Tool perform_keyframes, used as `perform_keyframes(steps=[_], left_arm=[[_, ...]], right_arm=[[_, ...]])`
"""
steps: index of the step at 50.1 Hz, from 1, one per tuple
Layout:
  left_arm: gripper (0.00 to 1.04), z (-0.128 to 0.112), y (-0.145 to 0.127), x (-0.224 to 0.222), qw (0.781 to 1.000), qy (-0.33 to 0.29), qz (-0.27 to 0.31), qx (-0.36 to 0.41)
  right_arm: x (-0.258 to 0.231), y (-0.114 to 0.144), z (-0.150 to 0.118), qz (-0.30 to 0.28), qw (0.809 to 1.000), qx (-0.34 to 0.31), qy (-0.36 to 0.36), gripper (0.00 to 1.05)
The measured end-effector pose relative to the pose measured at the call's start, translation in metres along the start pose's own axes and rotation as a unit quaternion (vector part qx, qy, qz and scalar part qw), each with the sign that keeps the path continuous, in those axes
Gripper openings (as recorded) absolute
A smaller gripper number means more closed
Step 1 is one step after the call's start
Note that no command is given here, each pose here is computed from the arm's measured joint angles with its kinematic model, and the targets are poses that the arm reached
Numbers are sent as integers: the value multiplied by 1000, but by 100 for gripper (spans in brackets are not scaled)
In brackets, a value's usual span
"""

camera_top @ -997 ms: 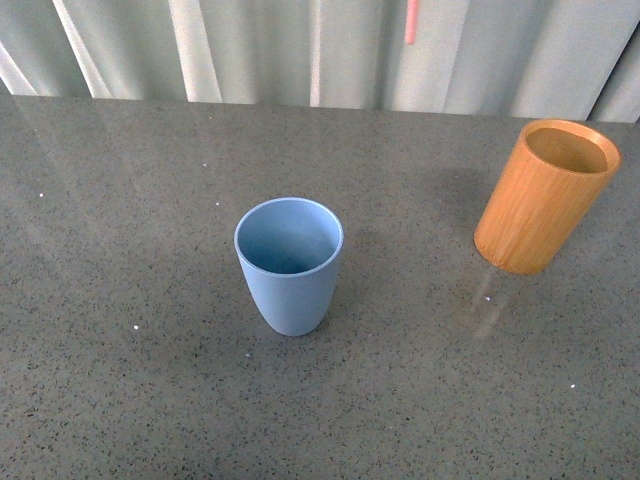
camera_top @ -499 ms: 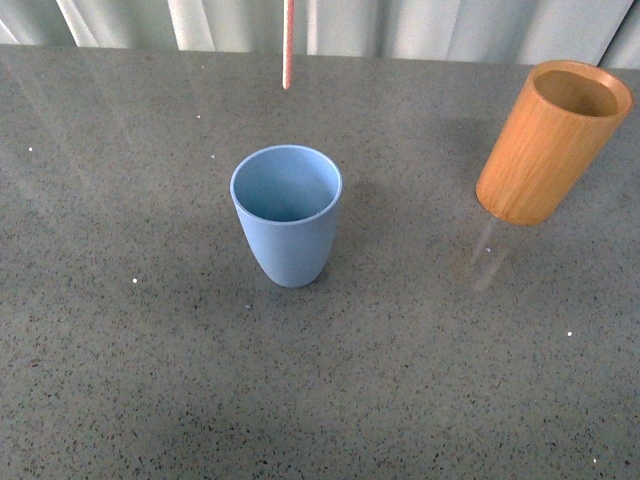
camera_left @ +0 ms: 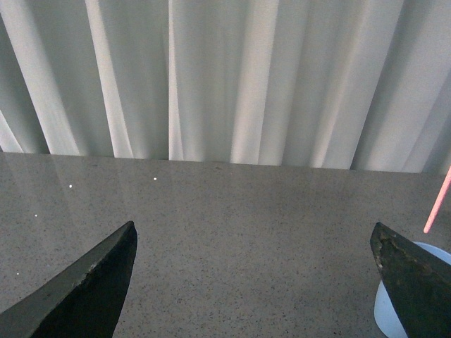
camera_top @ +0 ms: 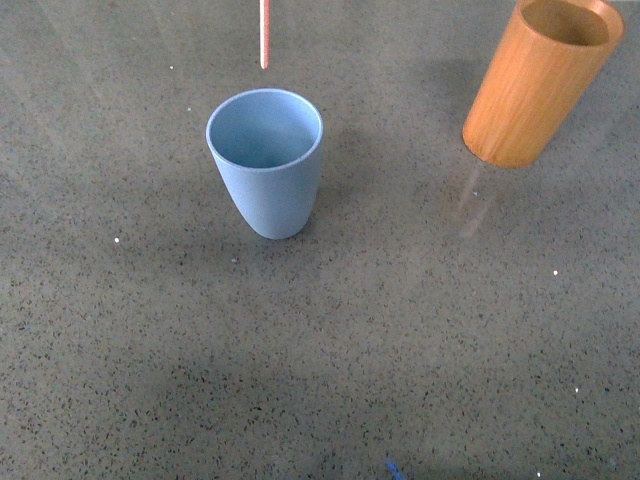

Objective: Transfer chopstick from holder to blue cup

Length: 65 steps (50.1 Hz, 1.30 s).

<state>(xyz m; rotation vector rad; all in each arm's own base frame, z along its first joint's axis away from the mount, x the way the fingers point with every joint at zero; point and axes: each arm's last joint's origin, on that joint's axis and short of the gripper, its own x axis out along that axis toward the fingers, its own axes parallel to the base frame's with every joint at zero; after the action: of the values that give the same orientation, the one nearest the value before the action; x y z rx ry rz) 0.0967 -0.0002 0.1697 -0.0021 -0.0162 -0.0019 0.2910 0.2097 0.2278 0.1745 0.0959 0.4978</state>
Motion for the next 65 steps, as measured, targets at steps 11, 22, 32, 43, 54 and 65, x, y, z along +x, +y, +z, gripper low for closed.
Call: perform_keyframes(steps=[11,22,32,43,54,65], left_arm=[[98,0,0,0,1000,0,0,0],[98,0,0,0,1000,0,0,0],[98,0,0,0,1000,0,0,0],[98,0,0,0,1000,0,0,0],[98,0,0,0,1000,0,0,0],[98,0,0,0,1000,0,0,0]], right_arm=[[-6,-4,-3,-5,1000,3,4,1],[-10,-6,-4,-7,1000,8,5,1],[-11,-7,-6,-8,1000,12,7,1],[-13,-9,-13,-15,1000,18,11,1],[-16,-10,-19,-22,999,25,18,1],[-20,-13,-27,-26,999,26,29,1]])
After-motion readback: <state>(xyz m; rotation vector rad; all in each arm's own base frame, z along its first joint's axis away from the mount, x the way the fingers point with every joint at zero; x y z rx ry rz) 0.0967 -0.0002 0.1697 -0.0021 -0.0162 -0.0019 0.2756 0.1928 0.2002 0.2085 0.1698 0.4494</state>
